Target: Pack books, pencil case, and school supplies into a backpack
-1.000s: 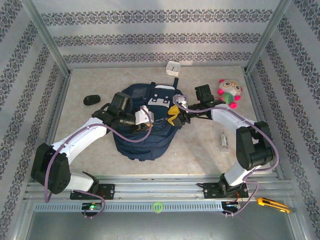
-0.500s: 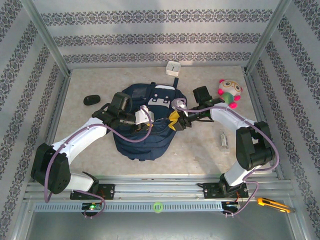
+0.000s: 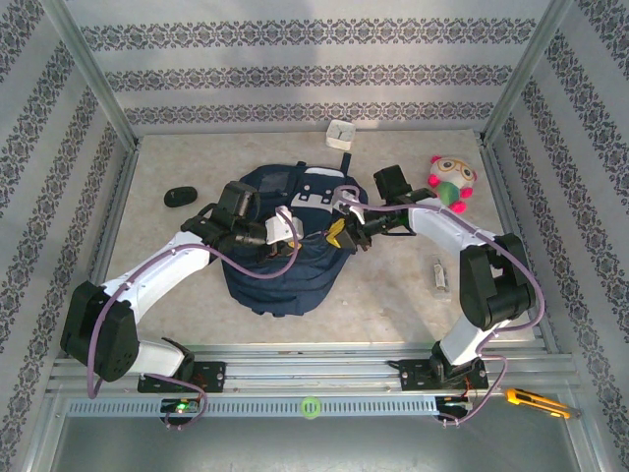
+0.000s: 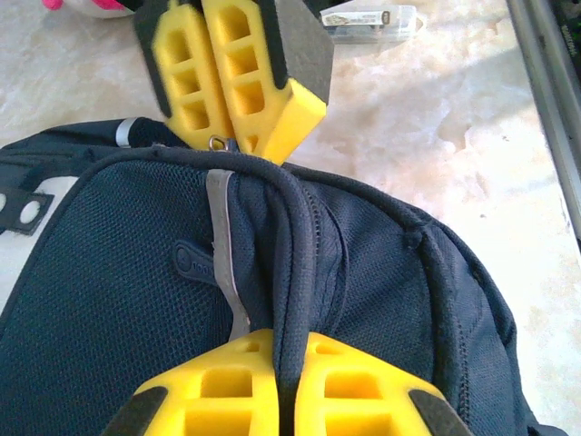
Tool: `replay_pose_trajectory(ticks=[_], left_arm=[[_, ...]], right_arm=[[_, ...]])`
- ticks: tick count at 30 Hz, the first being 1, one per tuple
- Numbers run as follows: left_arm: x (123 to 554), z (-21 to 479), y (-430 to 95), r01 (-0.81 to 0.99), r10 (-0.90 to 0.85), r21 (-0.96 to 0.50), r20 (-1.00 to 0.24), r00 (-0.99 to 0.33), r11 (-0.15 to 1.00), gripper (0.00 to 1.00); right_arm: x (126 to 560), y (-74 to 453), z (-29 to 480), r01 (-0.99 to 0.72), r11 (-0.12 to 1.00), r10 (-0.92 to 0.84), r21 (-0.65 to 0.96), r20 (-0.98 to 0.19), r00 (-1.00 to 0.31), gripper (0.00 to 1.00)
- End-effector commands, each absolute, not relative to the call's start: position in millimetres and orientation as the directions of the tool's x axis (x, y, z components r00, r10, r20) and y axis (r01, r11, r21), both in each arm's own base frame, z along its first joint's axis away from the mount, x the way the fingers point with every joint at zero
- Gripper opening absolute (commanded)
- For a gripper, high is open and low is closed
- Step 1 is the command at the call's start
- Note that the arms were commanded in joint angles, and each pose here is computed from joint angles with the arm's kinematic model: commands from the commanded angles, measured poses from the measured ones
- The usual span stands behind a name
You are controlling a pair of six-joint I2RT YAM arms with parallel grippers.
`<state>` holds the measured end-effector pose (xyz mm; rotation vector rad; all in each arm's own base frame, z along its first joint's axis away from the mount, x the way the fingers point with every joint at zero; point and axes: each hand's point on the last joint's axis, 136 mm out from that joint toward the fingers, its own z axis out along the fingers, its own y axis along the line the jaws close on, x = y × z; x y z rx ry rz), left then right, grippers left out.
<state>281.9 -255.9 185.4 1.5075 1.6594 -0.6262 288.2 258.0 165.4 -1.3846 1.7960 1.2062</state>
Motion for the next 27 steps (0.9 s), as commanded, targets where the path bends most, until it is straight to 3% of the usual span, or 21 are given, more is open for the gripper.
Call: replay_pose_trajectory(ticks=[1,6,12,22,27], left_arm=[[308,219,-260,0.931,0.524,0.254,-0.848,0.085,0.261,0.00],[328,218,-251,0.856,0.554,0.295,-0.832,0.012,0.425,0.00],[337,226,-252,0.795,0.529,0.287,-0.847,-0.049,0.534,0.00],[345,226,-276,0.777,0.485,0.248,-0.871,-0.083,0.578,0.00],[343,229,-289,0.794,0.424,0.202,-0.902,-0.076,0.573,0.00]], right_arm=[[276,261,182,-0.939,0.060,-0.411,0.339,-0.849,-0.333,0.07],[268,262,200,-0.936,0.100,-0.378,0.338,-0.857,-0.350,0.00],[247,277,210,-0.931,0.120,-0.372,0.346,-0.853,-0.365,0.00],[208,307,217,-0.904,0.147,-0.381,0.401,-0.820,-0.426,0.00],[219,316,208,-0.856,0.259,-0.330,0.446,-0.792,-0.513,0.00]])
